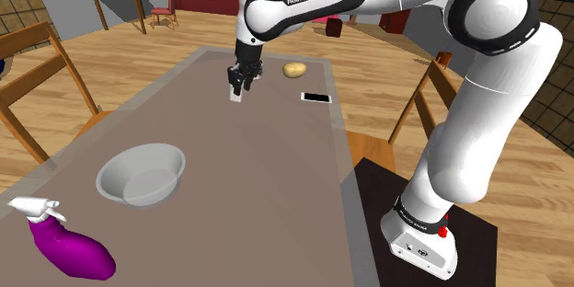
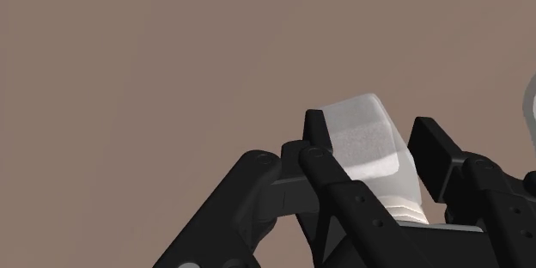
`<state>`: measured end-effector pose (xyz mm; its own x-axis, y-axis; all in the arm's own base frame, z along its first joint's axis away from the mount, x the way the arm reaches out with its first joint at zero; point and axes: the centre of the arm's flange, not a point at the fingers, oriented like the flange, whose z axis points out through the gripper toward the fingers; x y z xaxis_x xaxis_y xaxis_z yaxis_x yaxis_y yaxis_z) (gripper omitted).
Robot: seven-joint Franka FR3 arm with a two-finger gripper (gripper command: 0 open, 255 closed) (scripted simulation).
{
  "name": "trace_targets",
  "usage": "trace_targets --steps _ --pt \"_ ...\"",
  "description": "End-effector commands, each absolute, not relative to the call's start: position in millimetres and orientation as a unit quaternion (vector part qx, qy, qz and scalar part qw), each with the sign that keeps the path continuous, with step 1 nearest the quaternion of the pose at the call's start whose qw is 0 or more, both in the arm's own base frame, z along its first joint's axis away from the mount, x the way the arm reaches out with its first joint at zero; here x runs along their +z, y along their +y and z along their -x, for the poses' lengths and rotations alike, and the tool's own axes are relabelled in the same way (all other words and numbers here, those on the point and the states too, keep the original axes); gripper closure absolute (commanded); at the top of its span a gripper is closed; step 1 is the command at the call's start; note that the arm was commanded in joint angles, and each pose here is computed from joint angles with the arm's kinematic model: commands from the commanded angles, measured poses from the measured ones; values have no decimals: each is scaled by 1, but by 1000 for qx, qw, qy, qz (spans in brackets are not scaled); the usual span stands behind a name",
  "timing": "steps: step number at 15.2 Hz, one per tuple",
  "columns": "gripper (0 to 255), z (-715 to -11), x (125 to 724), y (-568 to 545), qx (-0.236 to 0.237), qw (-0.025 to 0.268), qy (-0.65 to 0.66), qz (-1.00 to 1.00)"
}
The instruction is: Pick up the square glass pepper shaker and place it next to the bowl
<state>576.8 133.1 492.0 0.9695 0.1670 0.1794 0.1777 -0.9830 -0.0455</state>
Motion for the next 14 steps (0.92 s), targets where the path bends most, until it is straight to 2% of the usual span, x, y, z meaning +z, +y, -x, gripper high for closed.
trace_targets --steps 1,14 --pt "255 -569 492 159 -88 31 -86 992" --pt "255 -520 493 323 -88 31 -86 992"
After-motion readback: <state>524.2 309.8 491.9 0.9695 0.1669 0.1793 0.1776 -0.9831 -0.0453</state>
